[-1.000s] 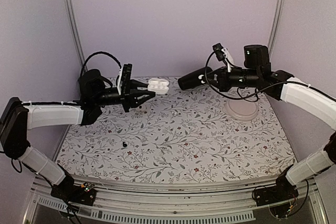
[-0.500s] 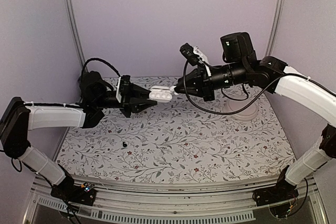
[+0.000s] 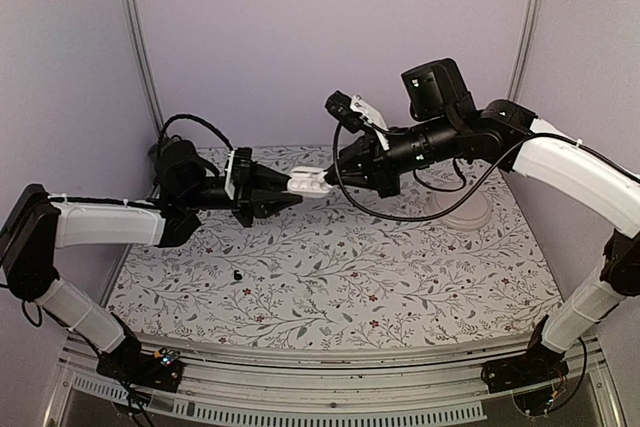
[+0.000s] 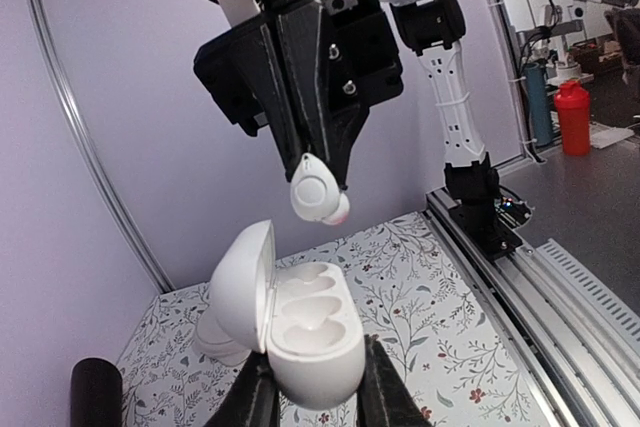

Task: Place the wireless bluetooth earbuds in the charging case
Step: Insert the left earbud into the right side groove of the charging case.

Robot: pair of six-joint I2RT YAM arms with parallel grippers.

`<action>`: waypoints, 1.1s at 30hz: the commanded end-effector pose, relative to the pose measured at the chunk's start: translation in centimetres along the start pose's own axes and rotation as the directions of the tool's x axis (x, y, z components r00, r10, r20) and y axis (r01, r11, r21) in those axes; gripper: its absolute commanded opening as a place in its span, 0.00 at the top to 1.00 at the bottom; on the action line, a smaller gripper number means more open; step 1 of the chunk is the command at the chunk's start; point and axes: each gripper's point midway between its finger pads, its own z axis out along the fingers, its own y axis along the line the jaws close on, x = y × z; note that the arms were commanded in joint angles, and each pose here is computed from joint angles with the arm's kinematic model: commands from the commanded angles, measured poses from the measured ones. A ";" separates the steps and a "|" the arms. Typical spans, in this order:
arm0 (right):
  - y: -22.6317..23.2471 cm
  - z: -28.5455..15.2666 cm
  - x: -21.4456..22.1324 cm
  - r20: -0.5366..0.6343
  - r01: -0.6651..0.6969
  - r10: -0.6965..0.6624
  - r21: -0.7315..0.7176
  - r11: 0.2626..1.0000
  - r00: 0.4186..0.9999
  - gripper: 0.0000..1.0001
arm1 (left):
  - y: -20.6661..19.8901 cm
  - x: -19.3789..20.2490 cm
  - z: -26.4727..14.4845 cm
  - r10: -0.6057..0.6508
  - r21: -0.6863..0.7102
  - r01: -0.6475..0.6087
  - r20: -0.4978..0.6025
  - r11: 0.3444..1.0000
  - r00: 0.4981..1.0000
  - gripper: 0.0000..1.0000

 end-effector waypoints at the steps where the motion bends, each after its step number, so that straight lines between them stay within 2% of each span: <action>1: 0.7 1.0 -1.3 -0.006 0.041 -0.040 0.002 0.999 0.999 0.97 | 0.0 0.3 0.5 -0.006 0.002 0.006 0.003 1.000 1.000 1.00; 11: -1.8 2.6 -1.0 -0.027 -0.066 0.070 0.122 0.990 0.997 0.97 | 1.9 0.3 0.3 0.037 -0.184 -0.041 -0.025 0.982 0.999 1.00; 18: -4.1 2.3 -0.6 0.002 -0.223 0.228 0.216 0.951 0.974 0.97 | 3.4 0.1 -0.4 0.078 -0.346 -0.089 -0.045 0.934 0.996 1.00; 21: -5.5 1.5 -0.5 0.055 -0.347 0.344 0.228 0.910 0.938 0.98 | 3.9 0.0 -0.8 0.100 -0.414 -0.112 -0.050 0.903 0.994 1.00; 26: -8.1 0.2 -0.1 0.133 -0.537 0.521 0.236 0.810 0.843 0.98 | 4.3 0.3 -0.6 0.125 -0.473 -0.146 -0.075 0.869 0.989 1.00; 29: -9.0 -0.3 -0.7 0.190 -0.632 0.603 0.213 0.745 0.775 0.98 | 4.8 0.6 -0.4 0.143 -0.514 -0.175 -0.101 0.840 0.984 1.00; 33: -9.7 -0.3 -0.4 0.201 -0.708 0.678 0.180 0.684 0.707 0.98 | 5.8 1.0 -0.7 0.159 -0.583 -0.206 -0.132 0.786 0.978 1.00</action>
